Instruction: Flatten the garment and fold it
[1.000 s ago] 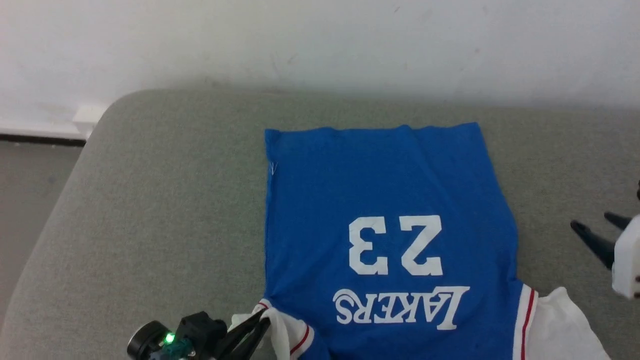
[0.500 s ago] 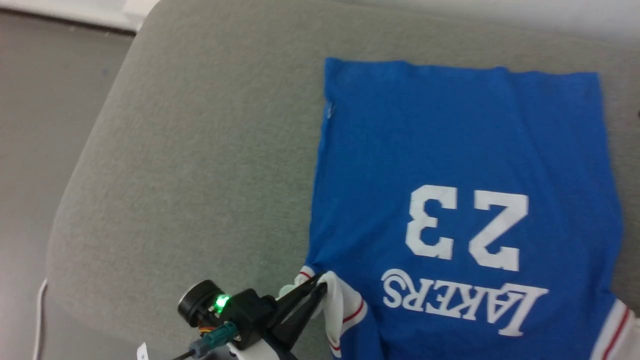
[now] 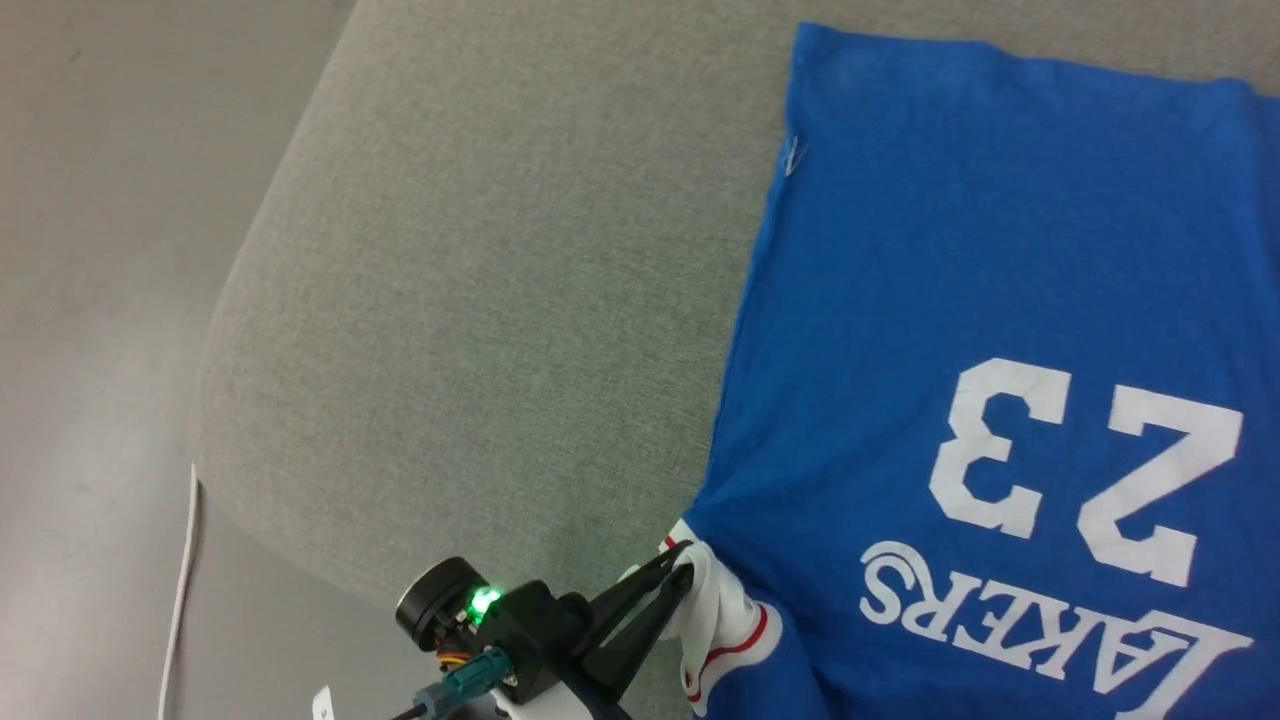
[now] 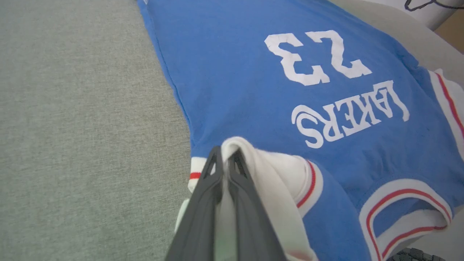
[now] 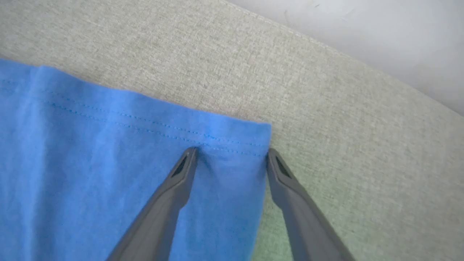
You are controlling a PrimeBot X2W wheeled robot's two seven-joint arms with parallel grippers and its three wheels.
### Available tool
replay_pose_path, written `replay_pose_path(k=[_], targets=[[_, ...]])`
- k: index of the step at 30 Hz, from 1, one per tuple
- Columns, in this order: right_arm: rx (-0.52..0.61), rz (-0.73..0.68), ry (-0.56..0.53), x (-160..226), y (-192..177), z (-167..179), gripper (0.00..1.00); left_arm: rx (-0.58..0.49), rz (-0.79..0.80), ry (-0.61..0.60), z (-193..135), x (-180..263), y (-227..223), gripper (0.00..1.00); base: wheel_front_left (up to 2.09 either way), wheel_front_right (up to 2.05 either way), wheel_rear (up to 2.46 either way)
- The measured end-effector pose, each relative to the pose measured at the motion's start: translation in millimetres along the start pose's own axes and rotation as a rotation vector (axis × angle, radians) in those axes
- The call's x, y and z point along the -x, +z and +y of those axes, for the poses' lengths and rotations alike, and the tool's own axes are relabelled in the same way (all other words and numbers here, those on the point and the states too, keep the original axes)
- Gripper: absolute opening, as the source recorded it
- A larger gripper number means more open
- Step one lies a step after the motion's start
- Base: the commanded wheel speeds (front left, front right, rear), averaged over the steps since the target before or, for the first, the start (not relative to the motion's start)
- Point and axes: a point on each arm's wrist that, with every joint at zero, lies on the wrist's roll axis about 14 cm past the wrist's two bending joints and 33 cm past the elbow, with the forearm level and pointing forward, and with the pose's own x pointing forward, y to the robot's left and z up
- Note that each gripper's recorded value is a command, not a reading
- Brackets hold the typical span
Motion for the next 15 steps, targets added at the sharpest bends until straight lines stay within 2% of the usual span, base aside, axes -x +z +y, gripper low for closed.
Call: replay_pose_path(k=[3, 4, 5, 15], targets=[[0.014, 0.007, 0.006, -9, -1, 3, 1.0, 0.002, 0.014, 0.019, 5, 1, -5, 0.0, 0.0, 0.0, 0.0], [0.012, 0.013, 0.011, -11, -2, 4, 0.42, 0.002, 0.019, 0.02, 6, 2, -6, 0.0, 0.0, 0.0, 0.0], [0.015, 0.017, 0.013, -11, -3, 5, 0.0, 0.002, 0.024, 0.021, 6, 2, -8, 0.0, 0.0, 0.0, 0.0], [0.085, 0.025, -0.008, 11, -20, 6, 0.0, -0.016, -0.006, 0.041, 19, 5, -4, 0.0, 0.0, 0.0, 0.0]])
